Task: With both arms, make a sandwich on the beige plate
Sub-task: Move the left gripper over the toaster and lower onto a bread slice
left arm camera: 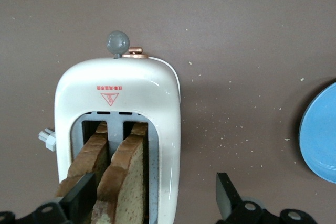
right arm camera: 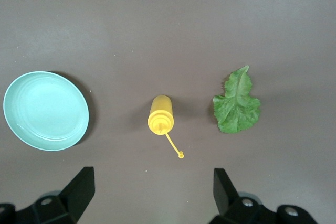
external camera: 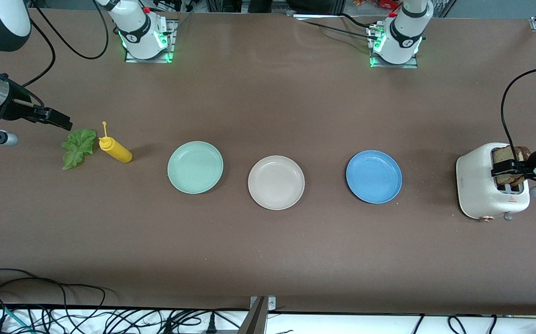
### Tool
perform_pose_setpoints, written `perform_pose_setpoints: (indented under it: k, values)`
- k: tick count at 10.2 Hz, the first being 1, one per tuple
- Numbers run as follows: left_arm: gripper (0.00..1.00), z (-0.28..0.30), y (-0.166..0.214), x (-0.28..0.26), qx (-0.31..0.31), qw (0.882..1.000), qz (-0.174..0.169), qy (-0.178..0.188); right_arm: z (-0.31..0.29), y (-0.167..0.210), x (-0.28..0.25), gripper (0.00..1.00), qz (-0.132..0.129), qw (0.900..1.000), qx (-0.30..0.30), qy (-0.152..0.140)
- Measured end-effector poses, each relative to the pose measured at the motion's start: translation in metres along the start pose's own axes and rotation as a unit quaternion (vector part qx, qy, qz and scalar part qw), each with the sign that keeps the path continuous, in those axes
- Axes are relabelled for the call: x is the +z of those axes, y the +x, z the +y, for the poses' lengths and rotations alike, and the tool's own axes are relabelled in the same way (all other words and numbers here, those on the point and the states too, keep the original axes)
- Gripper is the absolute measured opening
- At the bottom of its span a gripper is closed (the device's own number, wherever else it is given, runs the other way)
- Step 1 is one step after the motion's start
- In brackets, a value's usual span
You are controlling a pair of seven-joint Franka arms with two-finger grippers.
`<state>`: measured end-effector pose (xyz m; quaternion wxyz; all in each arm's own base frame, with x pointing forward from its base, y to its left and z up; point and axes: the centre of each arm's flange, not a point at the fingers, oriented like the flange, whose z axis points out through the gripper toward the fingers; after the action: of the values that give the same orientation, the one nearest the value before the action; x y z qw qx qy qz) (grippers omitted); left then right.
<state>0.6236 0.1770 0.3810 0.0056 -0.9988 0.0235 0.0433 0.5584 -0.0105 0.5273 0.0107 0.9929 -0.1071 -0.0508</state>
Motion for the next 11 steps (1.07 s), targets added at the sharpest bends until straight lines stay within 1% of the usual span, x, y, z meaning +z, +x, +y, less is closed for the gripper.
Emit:
perform_pose_setpoints:
  k: [8, 11]
  values:
    - [1.00, -0.012, -0.006, 0.013, 0.003, 1.000, 0.006, 0.001, 0.001, 0.000, 0.000, 1.00, 0.000, 1.000, 0.001, 0.000]
    - [1.00, -0.016, -0.007, 0.013, 0.017, 1.000, 0.012, 0.003, 0.001, 0.000, 0.000, 1.00, 0.000, 1.000, 0.001, 0.000]
